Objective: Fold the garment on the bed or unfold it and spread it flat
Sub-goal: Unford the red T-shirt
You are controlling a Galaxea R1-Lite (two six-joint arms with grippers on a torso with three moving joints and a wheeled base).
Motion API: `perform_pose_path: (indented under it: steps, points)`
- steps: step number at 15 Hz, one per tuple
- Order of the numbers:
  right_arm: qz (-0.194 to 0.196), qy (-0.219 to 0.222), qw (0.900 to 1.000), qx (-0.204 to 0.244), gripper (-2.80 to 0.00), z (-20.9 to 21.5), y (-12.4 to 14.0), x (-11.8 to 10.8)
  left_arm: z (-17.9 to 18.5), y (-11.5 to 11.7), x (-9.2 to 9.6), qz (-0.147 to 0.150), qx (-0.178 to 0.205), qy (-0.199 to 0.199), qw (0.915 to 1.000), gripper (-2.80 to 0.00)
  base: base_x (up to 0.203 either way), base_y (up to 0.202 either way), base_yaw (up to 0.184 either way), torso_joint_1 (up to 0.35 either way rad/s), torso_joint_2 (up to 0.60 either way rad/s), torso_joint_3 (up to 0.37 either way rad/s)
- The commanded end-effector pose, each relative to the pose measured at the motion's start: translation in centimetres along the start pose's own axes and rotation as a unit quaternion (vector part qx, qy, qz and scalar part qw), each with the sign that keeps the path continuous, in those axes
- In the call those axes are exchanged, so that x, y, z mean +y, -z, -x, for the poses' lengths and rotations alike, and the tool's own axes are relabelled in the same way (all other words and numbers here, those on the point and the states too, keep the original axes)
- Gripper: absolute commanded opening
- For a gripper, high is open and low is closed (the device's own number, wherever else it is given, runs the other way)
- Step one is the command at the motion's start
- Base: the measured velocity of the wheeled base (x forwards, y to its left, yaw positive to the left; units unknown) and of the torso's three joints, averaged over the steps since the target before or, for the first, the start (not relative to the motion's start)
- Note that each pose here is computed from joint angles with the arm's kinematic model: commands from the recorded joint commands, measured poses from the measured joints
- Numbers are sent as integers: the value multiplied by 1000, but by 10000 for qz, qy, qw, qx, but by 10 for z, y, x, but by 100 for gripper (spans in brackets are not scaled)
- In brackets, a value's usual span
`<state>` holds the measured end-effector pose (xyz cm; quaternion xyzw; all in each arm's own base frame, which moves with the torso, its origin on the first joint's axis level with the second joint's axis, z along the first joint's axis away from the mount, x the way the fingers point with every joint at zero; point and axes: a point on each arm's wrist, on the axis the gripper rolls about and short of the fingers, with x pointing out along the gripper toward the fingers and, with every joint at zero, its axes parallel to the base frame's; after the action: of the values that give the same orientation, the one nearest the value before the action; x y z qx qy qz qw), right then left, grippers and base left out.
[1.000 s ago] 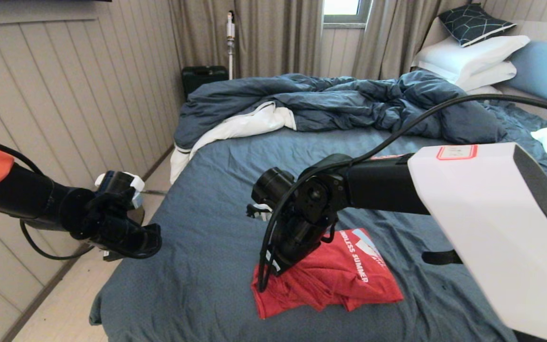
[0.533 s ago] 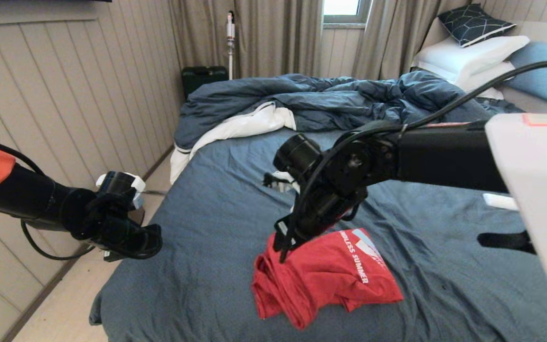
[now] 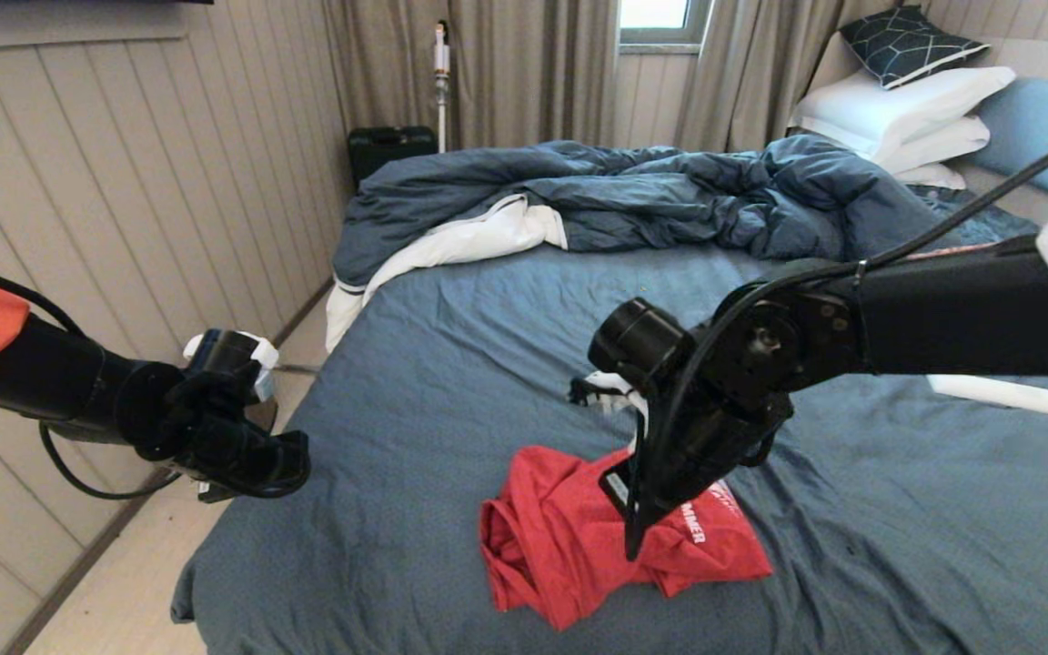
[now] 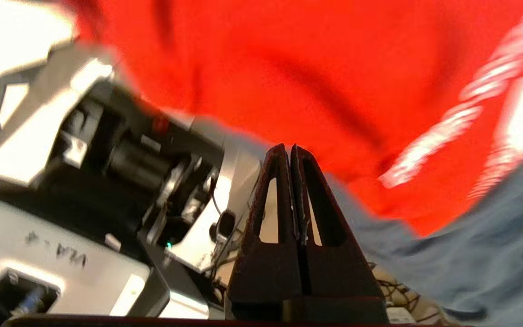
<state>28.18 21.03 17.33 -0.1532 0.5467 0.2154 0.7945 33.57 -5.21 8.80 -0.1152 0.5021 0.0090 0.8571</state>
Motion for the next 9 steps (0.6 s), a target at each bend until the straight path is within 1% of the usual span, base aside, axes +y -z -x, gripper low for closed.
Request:
perform_pose_path:
  steps: [1, 2, 5, 9]
  points:
    - [122, -44, 9999, 50, -280, 1, 16, 8, -1, 0, 0, 15, 18, -4, 10000, -280, 0, 0, 0, 0, 0, 0]
    - [156, -70, 9999, -14, -280, -3, 17, 12, -1, 1, 0, 15, 24, -6, 10000, -280, 0, 0, 0, 0, 0, 0]
    - [337, -118, 9992, 187, -280, -26, 18, 27, 0, 0, 0, 15, 3, 2, 10000, -280, 0, 0, 0, 0, 0, 0]
    - [483, -109, 9980, 393, -280, -62, 12, 41, 2, -1, 0, 14, -26, 12, 10000, -280, 0, 0, 0, 0, 0, 0]
